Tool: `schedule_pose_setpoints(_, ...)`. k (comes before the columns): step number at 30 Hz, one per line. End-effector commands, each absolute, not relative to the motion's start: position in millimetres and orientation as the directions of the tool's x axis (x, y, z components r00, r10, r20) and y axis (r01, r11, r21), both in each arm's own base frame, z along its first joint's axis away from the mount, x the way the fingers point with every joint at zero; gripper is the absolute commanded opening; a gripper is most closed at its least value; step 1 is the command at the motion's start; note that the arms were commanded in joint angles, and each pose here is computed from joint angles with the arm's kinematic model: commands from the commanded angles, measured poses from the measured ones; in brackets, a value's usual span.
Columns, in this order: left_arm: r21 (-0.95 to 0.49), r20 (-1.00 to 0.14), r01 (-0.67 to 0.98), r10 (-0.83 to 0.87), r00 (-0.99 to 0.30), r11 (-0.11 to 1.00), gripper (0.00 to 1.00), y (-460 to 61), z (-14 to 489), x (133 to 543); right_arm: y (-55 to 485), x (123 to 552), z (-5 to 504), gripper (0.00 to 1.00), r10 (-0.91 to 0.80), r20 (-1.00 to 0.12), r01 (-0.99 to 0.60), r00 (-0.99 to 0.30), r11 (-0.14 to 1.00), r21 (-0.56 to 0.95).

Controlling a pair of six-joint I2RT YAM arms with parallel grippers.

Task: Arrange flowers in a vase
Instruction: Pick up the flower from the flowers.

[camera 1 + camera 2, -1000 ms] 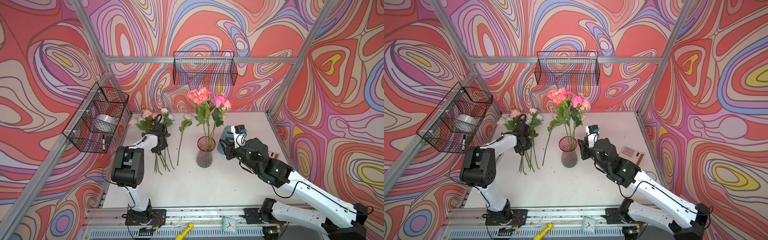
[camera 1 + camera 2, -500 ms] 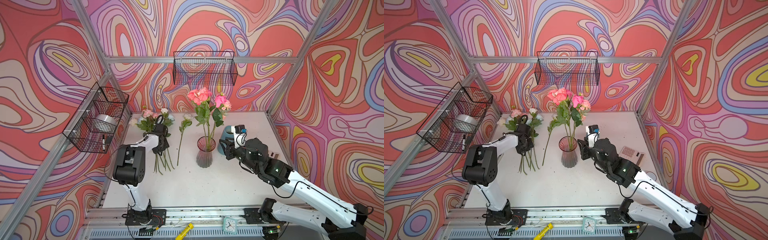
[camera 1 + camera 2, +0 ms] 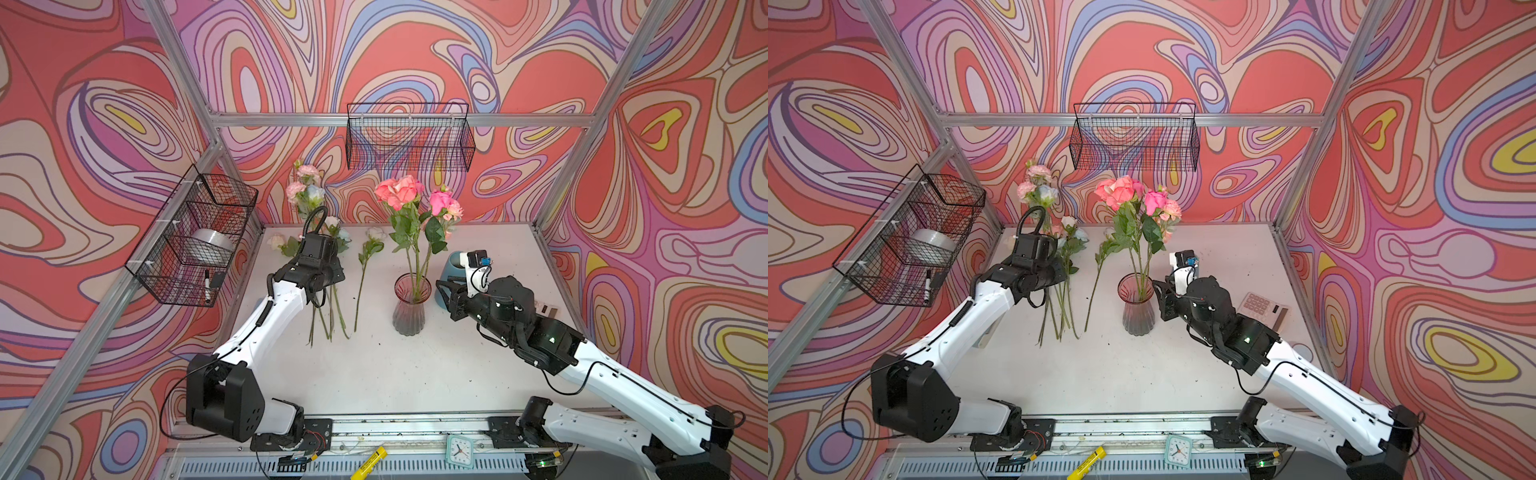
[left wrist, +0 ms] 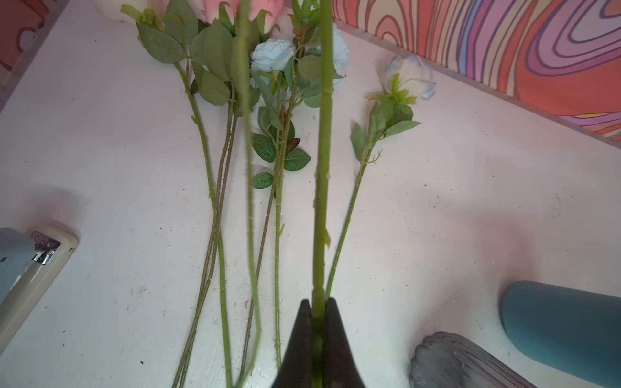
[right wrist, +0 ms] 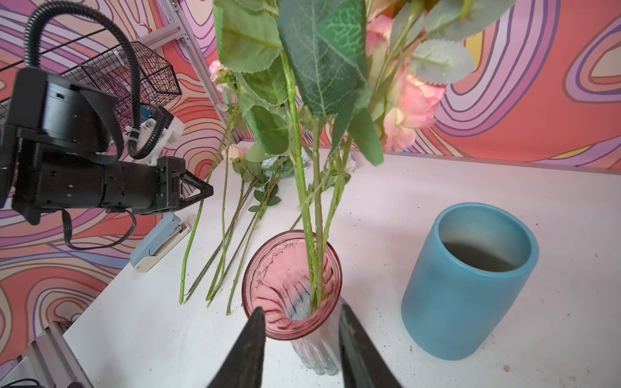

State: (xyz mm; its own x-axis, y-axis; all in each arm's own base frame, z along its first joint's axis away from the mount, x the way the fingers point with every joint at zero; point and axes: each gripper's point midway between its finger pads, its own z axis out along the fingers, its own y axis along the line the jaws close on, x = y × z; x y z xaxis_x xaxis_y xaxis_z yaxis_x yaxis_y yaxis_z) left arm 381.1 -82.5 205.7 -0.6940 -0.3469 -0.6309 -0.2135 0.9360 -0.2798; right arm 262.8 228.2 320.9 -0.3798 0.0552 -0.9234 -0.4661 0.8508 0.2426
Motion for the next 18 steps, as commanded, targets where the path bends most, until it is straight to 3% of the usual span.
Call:
schedule_pose_setpoints(1, -0.344, -0.571, -0.157, -0.339, -0.747, 0.926, 0.00, -98, 189, 365, 232, 264, 337, 0.36, 0.090, -0.926, -0.476, -0.367, 0.837, 0.270)
schedule_pose_setpoints(5, -0.415, -0.493, -0.084, -0.301, -0.817, 0.906, 0.00, -122, 159, 358, 233, 263, 339, 0.36, 0.097, -0.924, -0.478, -0.369, 0.833, 0.278)
schedule_pose_setpoints(13, -0.464, -0.557, 0.007, -0.286, -0.779, 0.886, 0.00, -139, 190, 385, 237, 263, 344, 0.36, 0.111, -0.922, -0.494, -0.372, 0.817, 0.298)
schedule_pose_setpoints(18, -0.468, -0.717, 0.157, -0.270, -0.642, 0.869, 0.00, -151, 241, 369, 241, 260, 351, 0.35, 0.093, -0.924, -0.516, -0.370, 0.807, 0.288)
